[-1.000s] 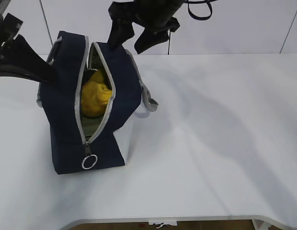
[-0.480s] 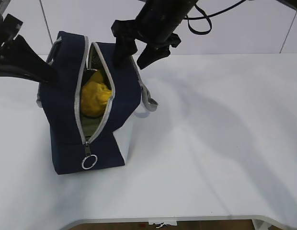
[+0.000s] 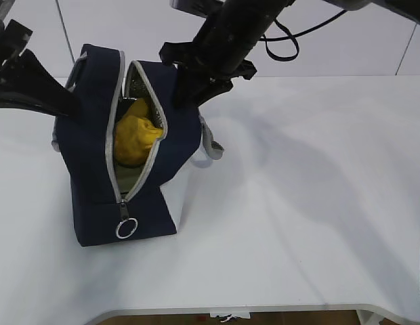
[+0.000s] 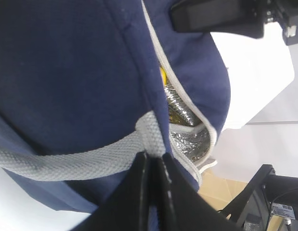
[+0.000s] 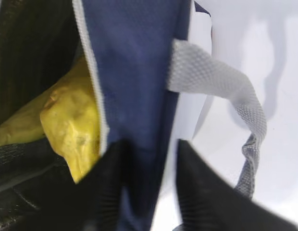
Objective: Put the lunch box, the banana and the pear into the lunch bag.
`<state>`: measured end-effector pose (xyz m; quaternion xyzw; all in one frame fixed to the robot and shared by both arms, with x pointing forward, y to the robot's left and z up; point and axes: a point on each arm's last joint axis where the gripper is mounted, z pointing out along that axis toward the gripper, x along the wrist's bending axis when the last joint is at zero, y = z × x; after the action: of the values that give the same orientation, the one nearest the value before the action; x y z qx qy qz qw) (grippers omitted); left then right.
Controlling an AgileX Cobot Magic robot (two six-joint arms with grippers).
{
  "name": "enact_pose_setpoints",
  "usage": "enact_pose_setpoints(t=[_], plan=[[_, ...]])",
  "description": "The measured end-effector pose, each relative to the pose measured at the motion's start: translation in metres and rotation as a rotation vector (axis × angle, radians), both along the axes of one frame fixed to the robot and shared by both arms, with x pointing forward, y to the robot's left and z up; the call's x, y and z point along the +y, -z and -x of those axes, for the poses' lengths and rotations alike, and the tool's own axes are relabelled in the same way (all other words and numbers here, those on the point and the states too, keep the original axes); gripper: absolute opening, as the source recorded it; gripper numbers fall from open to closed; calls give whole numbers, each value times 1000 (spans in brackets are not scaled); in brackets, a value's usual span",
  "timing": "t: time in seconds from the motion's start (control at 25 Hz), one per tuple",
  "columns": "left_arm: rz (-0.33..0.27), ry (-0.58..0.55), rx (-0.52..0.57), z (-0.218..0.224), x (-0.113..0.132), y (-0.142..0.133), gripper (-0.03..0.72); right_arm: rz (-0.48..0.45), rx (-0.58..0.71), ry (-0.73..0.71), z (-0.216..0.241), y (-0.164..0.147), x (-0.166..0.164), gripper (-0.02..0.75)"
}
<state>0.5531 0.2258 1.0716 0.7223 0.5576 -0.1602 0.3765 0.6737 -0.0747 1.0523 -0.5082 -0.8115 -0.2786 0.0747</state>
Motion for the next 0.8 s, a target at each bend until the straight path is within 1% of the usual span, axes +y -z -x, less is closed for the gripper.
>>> enact_pose_setpoints(t=[0.04,0.08,0.12,0.16,0.28,0.4,0.6,0.72,0.8], plan=[[0,0,0,0,0,0,-4,-2,1,0,0,0,0,136],[0,0,0,0,0,0,-4,-2,1,0,0,0,0,75],[2,4,0,0,-2,0,-4,-3,1,0,0,0,0,32],[6,8,-1,1,-4,0,-4,-5,2,0,0,0,0,13],[7,41,-10,3,-19,0,-4,8,-8,0,0,-2,-1,3],[27,57,-36,4,-37,-2,-4,53,-50,14,2,-12,-7,3],[88,35,-83,4,-64,-6,-4,117,-135,54,13,-45,-21,3],[112,10,-108,3,-73,-9,-4,148,-148,65,23,-54,-28,2],[114,-2,-123,2,-77,-9,-4,175,-148,73,28,-56,-33,2]])
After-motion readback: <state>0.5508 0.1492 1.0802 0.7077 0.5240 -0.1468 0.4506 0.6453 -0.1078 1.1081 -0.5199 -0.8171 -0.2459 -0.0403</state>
